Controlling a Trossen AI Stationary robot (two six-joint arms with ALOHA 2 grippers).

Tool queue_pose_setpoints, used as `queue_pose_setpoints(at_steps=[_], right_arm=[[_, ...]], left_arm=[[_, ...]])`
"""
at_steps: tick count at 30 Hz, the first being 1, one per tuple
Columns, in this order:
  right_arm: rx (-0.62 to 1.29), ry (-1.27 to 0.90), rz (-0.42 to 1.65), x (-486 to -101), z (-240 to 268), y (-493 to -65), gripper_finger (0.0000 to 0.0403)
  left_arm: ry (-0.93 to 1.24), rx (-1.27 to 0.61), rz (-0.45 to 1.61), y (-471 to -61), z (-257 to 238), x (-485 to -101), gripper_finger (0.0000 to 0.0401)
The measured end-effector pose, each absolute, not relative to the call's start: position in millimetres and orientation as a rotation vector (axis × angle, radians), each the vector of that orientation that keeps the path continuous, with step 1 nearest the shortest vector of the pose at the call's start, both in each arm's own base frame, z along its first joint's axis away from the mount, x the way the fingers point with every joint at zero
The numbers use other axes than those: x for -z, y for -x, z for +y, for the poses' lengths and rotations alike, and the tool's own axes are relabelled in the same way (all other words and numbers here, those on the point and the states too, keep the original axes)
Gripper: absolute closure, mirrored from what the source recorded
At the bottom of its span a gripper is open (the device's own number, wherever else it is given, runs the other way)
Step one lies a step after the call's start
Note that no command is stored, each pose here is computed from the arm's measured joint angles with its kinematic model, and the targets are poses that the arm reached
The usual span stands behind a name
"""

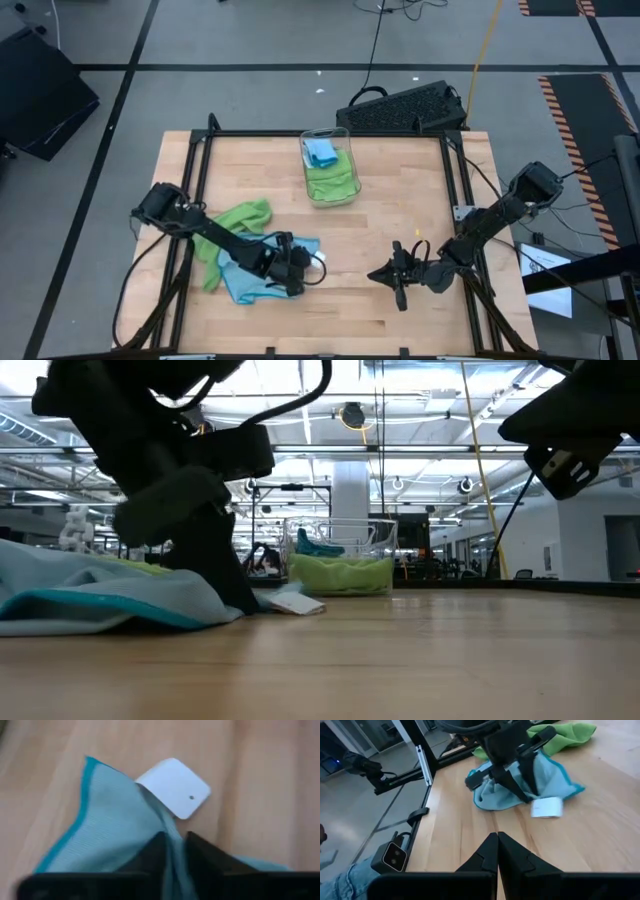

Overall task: Fold microfiber towels
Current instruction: Fold the blue towel

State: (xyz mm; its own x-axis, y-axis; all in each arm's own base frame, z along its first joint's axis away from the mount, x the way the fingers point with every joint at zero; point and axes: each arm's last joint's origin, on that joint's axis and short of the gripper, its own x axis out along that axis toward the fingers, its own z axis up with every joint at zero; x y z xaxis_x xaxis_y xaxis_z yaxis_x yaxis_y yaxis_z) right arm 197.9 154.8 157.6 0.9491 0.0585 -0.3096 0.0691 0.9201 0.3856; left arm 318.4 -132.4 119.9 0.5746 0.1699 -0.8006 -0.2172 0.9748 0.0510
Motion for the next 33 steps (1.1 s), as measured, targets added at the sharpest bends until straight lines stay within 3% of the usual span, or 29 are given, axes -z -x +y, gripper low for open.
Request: queue_pose_setpoints(at_steps=[3, 11, 15, 23, 28, 33], right_arm=[[0.005, -0.403, 0.323, -158, 155, -198, 0.0403], [0.031, -0.504, 0.282, -147, 161, -205, 0.0401], [0.032, -0.457, 0.291, -137, 170, -217, 0.0375], [-0.016, -0.477, 0.253, -139, 189, -245, 0.0257], [-0.015, -0.491, 0.175, -140, 190, -256, 0.0169], [-0.008, -0.472, 0.146, -137, 187, -260, 0.0109]], left_arm=[[0.019, -0.149, 0.928, -320, -144, -128, 0.0385], [-0.147, -0.133, 0.724, -340, -173, -176, 0.0384], [-0.179, -0.101, 0.672, -345, -183, -193, 0.0394], [-0.209, -0.045, 0.566, -350, -196, -206, 0.0369], [-0.216, -0.035, 0.525, -352, -197, -209, 0.0386], [-0.208, -0.046, 0.499, -352, -199, -211, 0.0389]])
